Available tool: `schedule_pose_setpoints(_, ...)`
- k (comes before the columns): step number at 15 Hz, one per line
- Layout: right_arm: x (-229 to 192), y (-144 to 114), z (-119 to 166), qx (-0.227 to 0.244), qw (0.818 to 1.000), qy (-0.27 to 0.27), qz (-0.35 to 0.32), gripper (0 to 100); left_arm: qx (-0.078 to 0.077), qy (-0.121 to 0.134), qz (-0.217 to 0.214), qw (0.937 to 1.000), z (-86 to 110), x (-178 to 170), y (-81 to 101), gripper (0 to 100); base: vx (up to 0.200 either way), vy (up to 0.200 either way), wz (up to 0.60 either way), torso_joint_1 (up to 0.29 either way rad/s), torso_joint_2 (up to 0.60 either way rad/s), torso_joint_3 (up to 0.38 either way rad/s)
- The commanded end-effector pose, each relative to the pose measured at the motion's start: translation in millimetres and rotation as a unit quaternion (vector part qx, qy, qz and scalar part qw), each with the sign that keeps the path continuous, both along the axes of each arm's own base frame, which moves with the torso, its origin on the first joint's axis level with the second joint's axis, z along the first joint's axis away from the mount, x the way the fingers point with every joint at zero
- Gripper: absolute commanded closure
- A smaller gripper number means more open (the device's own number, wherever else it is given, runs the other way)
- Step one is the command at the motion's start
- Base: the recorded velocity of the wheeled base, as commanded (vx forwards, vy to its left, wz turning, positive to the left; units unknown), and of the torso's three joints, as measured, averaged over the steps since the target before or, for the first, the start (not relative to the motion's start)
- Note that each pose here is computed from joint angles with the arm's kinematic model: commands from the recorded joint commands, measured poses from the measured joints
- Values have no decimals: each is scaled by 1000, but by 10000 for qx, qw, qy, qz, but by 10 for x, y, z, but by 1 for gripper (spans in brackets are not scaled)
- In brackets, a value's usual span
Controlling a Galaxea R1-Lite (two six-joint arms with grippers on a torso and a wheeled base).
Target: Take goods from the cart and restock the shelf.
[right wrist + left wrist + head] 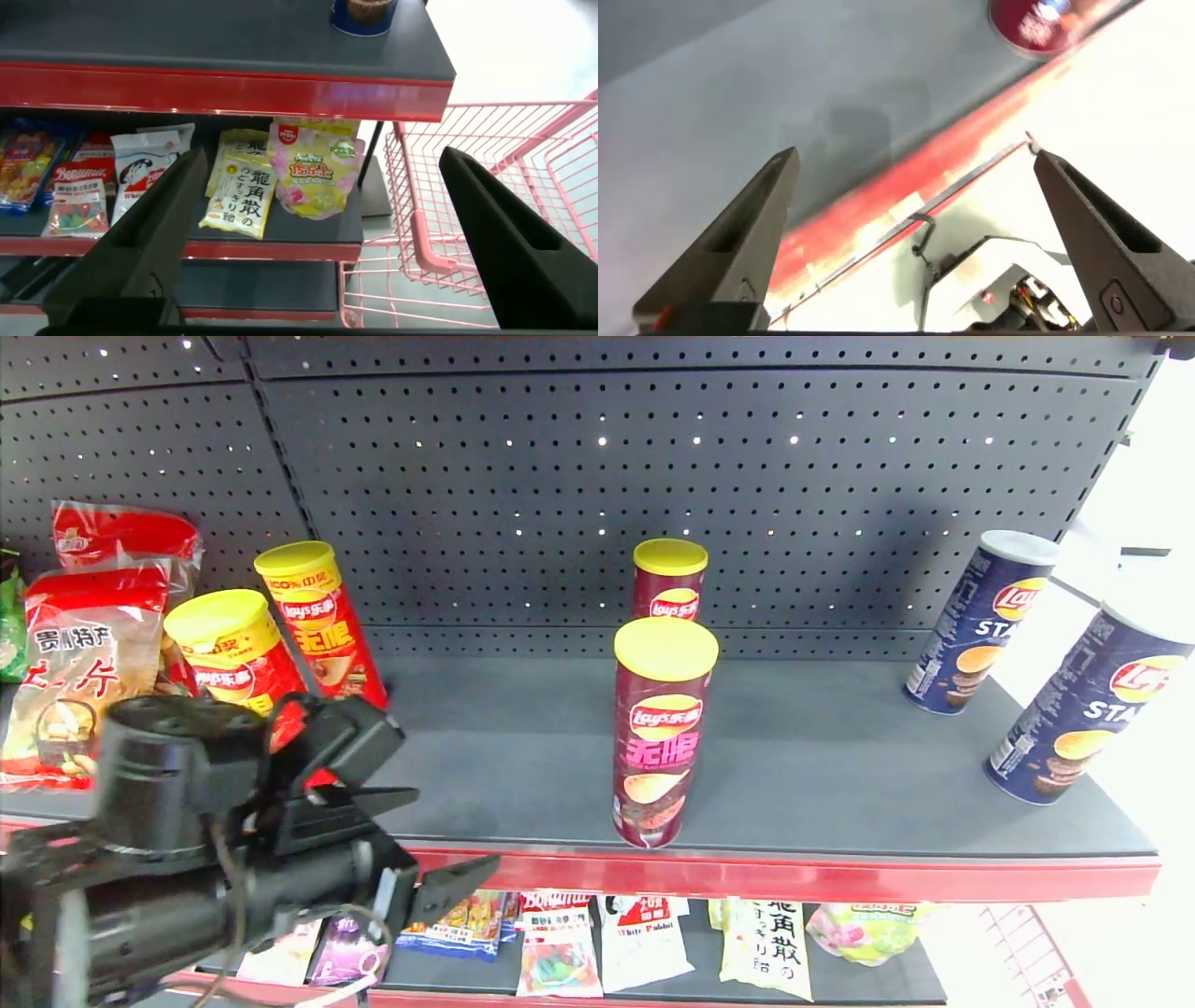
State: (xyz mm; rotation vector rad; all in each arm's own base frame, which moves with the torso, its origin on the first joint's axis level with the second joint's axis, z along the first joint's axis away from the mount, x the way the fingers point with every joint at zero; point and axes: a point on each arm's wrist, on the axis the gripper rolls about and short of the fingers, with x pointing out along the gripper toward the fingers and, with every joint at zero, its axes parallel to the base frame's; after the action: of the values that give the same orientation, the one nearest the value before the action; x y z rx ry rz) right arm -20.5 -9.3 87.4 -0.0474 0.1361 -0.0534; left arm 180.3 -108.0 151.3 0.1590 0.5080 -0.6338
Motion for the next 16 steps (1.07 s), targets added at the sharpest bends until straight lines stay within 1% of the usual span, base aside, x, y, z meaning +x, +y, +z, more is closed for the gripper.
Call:
schedule_pose_setpoints(1, 3, 1, -2, 87, 10000, 22, 8, 0, -350, -719, 585, 9951, 268, -1016, 711, 0, 0, 0, 0, 0, 0, 0)
schedule_pose_setpoints(2, 3, 2, -2, 73, 10000, 24, 17, 0, -374, -774, 679, 9940, 327, -1248, 823, 0, 0, 0, 0, 0, 0, 0)
schedule_pose_setpoints(3, 3, 4, -2, 72, 10000, 25, 64, 0, -358, -790, 806, 9930, 353, -1503, 938, 0, 0, 0, 0, 0, 0, 0)
schedule_pose_setpoints(4, 4, 10, -7, 75, 9998, 38, 203, 0, -263, -841, 1183, 9891, 316, -1712, 1035, 0, 0, 0, 0, 0, 0, 0)
schedule_pose_setpoints(5, 4, 17, -7, 58, 9993, 44, 360, 0, -268, -991, 1589, 9819, 250, -1851, 1096, 0, 0, 0, 0, 0, 0, 0)
schedule_pose_setpoints(6, 4, 19, -5, 50, 9991, 38, 407, 0, -442, -1088, 1978, 9732, 190, -1926, 1129, 0, 0, 0, 0, 0, 0, 0)
schedule_pose_setpoints(7, 4, 19, -5, 49, 9992, 37, 400, 0, -560, -1192, 2439, 9608, 200, -1962, 1151, 0, 0, 0, 0, 0, 0, 0)
schedule_pose_setpoints(8, 4, 19, -7, 48, 9992, 45, 400, 0, -643, -1323, 2912, 9453, 228, -1994, 1173, 0, 0, 0, 0, 0, 0, 0)
schedule_pose_setpoints(9, 4, 19, -5, 43, 9991, 38, 416, 0, -783, -1469, 3171, 9337, 222, -2070, 1203, 0, 0, 0, 0, 0, 0, 0)
schedule_pose_setpoints(10, 4, 20, -5, 46, 9990, 38, 439, 0, -795, -1543, 3265, 9291, 169, -2140, 1226, 0, 0, 0, 0, 0, 0, 0)
schedule_pose_setpoints(11, 4, 22, -5, 59, 9988, 39, 476, 0, -782, -1552, 3329, 9268, 111, -2219, 1249, 0, 0, 0, 0, 0, 0, 0)
schedule_pose_setpoints(12, 5, 23, -10, 60, 9988, 47, 491, 0, -759, -1532, 3373, 9257, 81, -2250, 1258, 0, 0, 0, 0, 0, 0, 0)
schedule_pose_setpoints(13, 12, 25, -11, 98, 9986, -36, 519, 0, -472, -1238, 3808, 9151, -99, -2389, 1247, 0, 0, 0, 0, 0, 0, 0)
schedule_pose_setpoints(14, 27, 35, -22, 94, 9975, -138, 684, 0, -259, -964, 4150, 9043, -185, -2425, 1205, 0, 0, 0, 0, 0, 0, 0)
schedule_pose_setpoints(16, 30, 52, -23, 35, 9943, -181, 1053, 0, -89, -724, 4498, 8902, -297, -2405, 1157, 0, 0, 0, 0, 0, 0, 0)
